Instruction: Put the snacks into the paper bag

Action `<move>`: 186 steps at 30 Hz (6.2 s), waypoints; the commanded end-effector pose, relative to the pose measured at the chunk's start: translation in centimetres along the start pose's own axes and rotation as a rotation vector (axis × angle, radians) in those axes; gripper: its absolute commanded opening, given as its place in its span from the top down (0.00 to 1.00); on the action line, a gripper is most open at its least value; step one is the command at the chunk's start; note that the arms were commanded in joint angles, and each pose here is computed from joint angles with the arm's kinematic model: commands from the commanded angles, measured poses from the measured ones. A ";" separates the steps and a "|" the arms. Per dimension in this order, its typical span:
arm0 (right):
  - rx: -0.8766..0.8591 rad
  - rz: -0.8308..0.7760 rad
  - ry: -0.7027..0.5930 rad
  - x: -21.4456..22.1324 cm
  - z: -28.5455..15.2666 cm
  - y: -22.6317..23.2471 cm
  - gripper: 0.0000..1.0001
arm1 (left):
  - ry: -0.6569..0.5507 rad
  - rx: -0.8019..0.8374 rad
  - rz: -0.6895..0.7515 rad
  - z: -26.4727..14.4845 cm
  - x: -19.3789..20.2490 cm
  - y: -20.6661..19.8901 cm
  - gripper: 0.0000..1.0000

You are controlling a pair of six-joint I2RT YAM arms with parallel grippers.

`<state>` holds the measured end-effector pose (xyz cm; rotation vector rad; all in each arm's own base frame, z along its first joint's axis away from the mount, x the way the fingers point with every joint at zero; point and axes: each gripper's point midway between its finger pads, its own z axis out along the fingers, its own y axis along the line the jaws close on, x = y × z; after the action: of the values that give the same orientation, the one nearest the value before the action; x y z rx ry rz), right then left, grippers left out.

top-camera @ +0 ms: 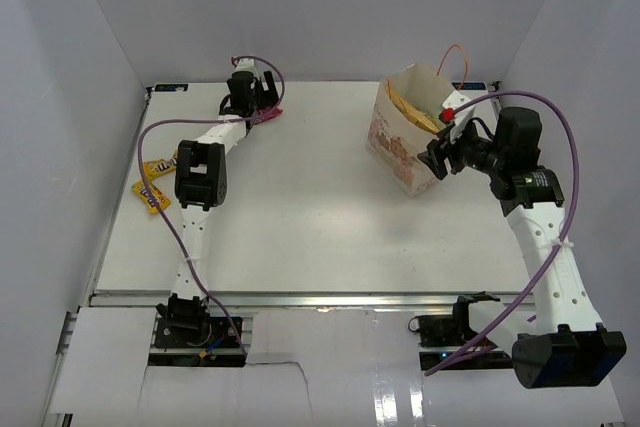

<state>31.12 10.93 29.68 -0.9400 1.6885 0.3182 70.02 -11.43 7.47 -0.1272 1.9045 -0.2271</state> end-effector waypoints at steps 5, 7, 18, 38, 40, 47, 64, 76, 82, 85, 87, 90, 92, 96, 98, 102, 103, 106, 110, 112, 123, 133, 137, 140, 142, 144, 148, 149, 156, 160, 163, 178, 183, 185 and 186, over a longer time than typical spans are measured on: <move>-0.010 0.016 -0.063 -1.7 -0.8 0.3 0.30 | 0.083 -0.034 0.072 -0.5 2.0 0.1 0.07; -0.015 0.015 -0.071 -2.1 -0.9 0.3 0.30 | 0.103 -0.028 0.081 -1.0 2.7 -0.2 0.08; -0.083 0.001 -0.138 -4.2 -1.5 1.5 0.30 | 0.174 -0.018 0.004 -7.0 3.1 -0.5 0.62; -0.172 -0.536 -0.143 -2.3 9.9 16.1 0.23 | 0.939 0.468 -0.895 -33.5 10.4 -14.6 0.83; -0.151 -0.563 -0.190 -3.1 10.7 17.4 0.21 | 1.000 0.413 -0.933 -35.2 11.3 -15.2 0.83; -0.237 -0.598 -0.232 -2.4 13.1 23.6 0.21 | 1.115 0.326 -1.018 -38.2 12.8 -17.3 0.78; -0.284 -0.638 -0.141 1.2 15.9 24.9 0.44 | 1.164 0.387 -1.000 -40.5 11.9 -19.2 0.73; -0.403 -0.626 -0.091 2.3 15.3 26.2 0.92 | 1.158 0.406 -1.014 -41.0 11.1 -19.5 0.55; -0.585 -0.579 -0.052 2.1 13.2 26.3 0.92 | 1.113 0.438 -1.018 -40.4 10.4 -19.5 0.22; -0.700 -0.570 -0.062 1.8 11.2 26.5 0.92 | 1.045 0.470 -1.017 -39.5 8.8 -19.1 0.17; -0.747 -0.570 -0.091 1.0 9.5 26.1 0.92 | 0.961 0.451 -1.002 -38.1 7.7 -17.6 0.16; -0.741 -0.552 -0.156 -1.2 6.9 24.4 0.92 | 0.795 0.451 -0.950 -36.3 4.8 -14.9 0.15; -0.689 -0.534 -0.193 -2.8 5.8 22.4 0.92 | 0.679 0.420 -0.929 -35.2 2.7 -12.4 0.14; -0.489 -0.527 -0.354 -10.7 1.4 16.9 0.92 | 0.489 0.311 -0.701 -33.6 0.7 -7.7 0.14; -0.378 -0.491 -0.380 -13.3 0.0 13.7 0.92 | 0.430 0.252 -0.588 -33.5 0.0 -6.1 0.14; -0.098 -0.403 -0.446 -18.9 -2.9 6.4 0.92 | 0.198 0.174 -0.348 -34.8 -4.8 -3.4 0.06; 0.009 -0.393 -0.477 -20.6 -3.7 4.1 0.92 | 0.137 0.107 -0.297 -34.8 -5.8 -1.9 0.02; 0.210 -0.272 -0.438 -20.4 -3.4 -1.6 0.92 | 0.003 -0.031 -0.238 -36.4 -7.8 1.1 0.02; 0.337 -0.104 -0.298 -16.5 0.0 -9.2 0.92 | -0.036 -0.103 -0.233 -37.3 -7.9 3.5 0.02; 0.380 -0.070 -0.226 -14.4 1.7 -11.2 0.92 | 0.027 -0.140 -0.252 -36.9 -6.1 4.8 0.02; 0.389 -0.051 0.036 -4.0 8.4 -14.0 0.81 | 0.183 -0.321 -0.452 -35.8 -0.7 11.3 0.02; 0.275 -0.025 -0.077 -7.0 5.5 -11.2 0.35 | 0.304 -0.642 -0.739 -33.4 2.1 17.3 0.03; 0.087 -0.099 -0.153 -8.2 2.7 -6.3 0.18 | 0.334 -0.676 -0.700 -31.1 2.1 18.9 0.03; -0.011 -0.115 -0.154 -6.6 2.1 -3.2 0.12 | 0.323 -0.751 -0.827 -29.6 2.6 20.3 0.02; -0.031 -0.105 -0.139 -5.4 2.1 -2.3 0.10 | 0.306 -0.812 -0.919 -29.0 3.1 21.1 0.03; -0.045 -0.087 -0.117 -4.0 1.9 -1.4 0.09 | 0.257 -0.885 -1.036 -27.8 3.4 21.9 0.07; -0.053 -0.089 -0.115 -3.5 1.1 -0.7 0.09 | 0.224 -0.984 -1.145 -26.2 4.2 23.3 0.10; -0.055 -0.090 -0.114 -3.5 1.0 -0.5 0.09 | 0.198 -0.976 -1.148 -25.5 3.1 23.5 0.10; -0.070 -0.071 -0.106 -2.9 0.6 0.1 0.09 | 0.198 -1.052 -1.123 -24.3 4.2 26.0 0.11; -0.073 -0.061 -0.108 -2.9 0.5 0.3 0.09 | 0.277 -1.106 -1.152 -24.8 7.1 27.0 0.23; -0.072 -0.068 -0.113 -3.3 0.2 0.3 0.09 | 0.324 -1.096 -1.155 -25.0 8.0 27.0 0.34; -0.437 -0.061 -0.252 -5.8 -2.2 7.7 0.14 | 0.536 -0.193 -0.836 -22.5 5.2 12.4 0.71; -0.562 0.065 -0.174 -5.0 -0.7 11.9 0.20 | 0.612 0.259 -0.605 -26.0 7.6 0.8 0.70; -0.599 0.140 -0.115 -4.5 0.4 14.3 0.22 | 0.588 0.463 -0.494 -28.0 7.0 -4.8 0.70; -0.618 0.192 -0.089 -4.2 1.0 15.0 0.22 | 0.614 0.524 -0.476 -29.4 8.0 -6.4 0.70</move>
<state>22.41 21.06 30.62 -1.2433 1.4974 0.9104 41.37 -9.88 4.89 -0.7007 2.4841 -0.9096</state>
